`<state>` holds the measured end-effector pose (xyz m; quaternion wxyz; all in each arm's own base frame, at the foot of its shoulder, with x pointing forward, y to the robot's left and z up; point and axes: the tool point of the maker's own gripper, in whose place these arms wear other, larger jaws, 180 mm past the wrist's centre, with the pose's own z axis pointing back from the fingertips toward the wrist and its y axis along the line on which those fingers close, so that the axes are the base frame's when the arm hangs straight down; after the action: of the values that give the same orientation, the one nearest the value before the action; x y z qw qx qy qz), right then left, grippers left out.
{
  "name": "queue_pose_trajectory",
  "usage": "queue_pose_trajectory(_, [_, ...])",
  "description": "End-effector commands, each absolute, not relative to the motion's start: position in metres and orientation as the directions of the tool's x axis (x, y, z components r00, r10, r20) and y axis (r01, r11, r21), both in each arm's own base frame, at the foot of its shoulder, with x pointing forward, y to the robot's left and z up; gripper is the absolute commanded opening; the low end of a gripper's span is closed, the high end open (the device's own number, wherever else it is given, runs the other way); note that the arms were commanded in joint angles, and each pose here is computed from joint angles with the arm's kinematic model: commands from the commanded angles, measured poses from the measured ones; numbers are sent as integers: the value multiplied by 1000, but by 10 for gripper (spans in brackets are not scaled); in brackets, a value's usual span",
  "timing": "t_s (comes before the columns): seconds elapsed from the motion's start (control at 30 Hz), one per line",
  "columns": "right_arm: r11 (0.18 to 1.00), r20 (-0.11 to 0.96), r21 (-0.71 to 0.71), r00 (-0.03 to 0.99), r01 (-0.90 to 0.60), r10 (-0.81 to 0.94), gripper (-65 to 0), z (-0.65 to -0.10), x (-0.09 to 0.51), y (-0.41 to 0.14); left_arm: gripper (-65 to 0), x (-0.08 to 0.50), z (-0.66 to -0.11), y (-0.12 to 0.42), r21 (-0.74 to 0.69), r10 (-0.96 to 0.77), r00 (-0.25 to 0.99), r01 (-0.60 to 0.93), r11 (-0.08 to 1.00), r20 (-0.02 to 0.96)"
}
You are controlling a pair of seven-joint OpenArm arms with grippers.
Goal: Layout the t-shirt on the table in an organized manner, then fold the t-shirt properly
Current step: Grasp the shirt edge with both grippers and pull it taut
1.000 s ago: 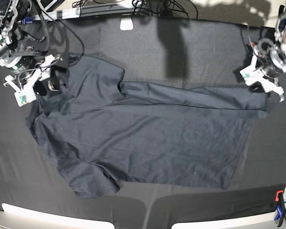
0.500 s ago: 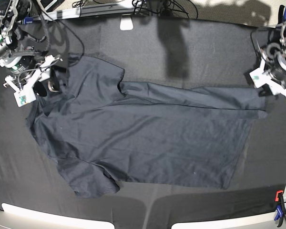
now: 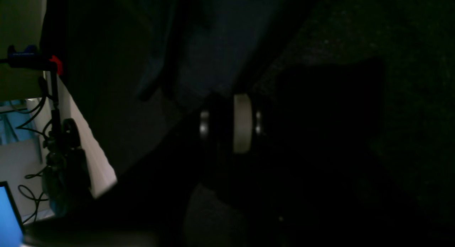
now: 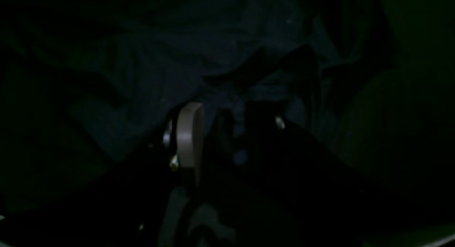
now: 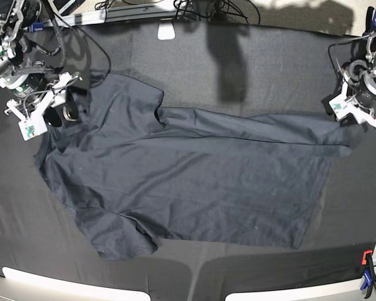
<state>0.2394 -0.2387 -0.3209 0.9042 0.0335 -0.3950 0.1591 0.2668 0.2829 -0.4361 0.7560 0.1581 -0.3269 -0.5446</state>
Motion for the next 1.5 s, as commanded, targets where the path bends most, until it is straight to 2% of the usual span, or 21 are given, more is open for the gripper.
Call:
queue_pose_trajectory(0.0, [941, 765, -64, 590, -332, 260, -409, -306, 246, -235, -632, 269, -432, 292, 604, -936, 196, 721, 341, 294])
queue_pose_trajectory(0.2, [932, 800, 14, 564, -362, 207, -409, -297, 248, -221, -650, 268, -432, 293, 603, -936, 196, 721, 341, 293])
queue_pose_trajectory(0.37, [918, 653, -116, 667, -379, 358, -410, -315, 232, -253, -650, 269, -432, 292, 604, -935, 196, 721, 341, 294])
queue_pose_trajectory(0.5, [875, 575, -130, 683, -466, 450, -420, -331, 214, -248, -650, 269, -432, 292, 604, -935, 196, 721, 341, 294])
queue_pose_trajectory(0.67, [776, 435, -260, 648, -574, 625, -429, -362, 204, -237, -650, 268, -433, 296, 604, -938, 212, 720, 341, 276])
queue_pose_trajectory(0.97, [674, 331, -449, 591, -587, 736, -429, -382, 209, -219, -650, 267, -434, 300, 605, -939, 226, 720, 341, 260])
queue_pose_trajectory(1.03, [661, 305, -508, 603, -552, 737, -428, -382, 211, -227, -650, 269, -433, 300, 607, -939, 225, 718, 341, 261])
queue_pose_trajectory(1.13, [690, 301, -543, 656, -479, 692, -428, -385, 213, -244, -650, 273, -431, 300, 614, -939, 223, 712, 341, 263])
queue_pose_trajectory(1.27, [672, 225, -566, 694, -478, 684, -428, -401, 204, -265, -650, 275, -429, 300, 618, -939, 221, 709, 341, 264])
queue_pose_trajectory(1.47, [662, 204, -595, 711, -456, 673, -428, -412, 209, -281, -650, 279, -426, 300, 625, -939, 219, 702, 341, 266])
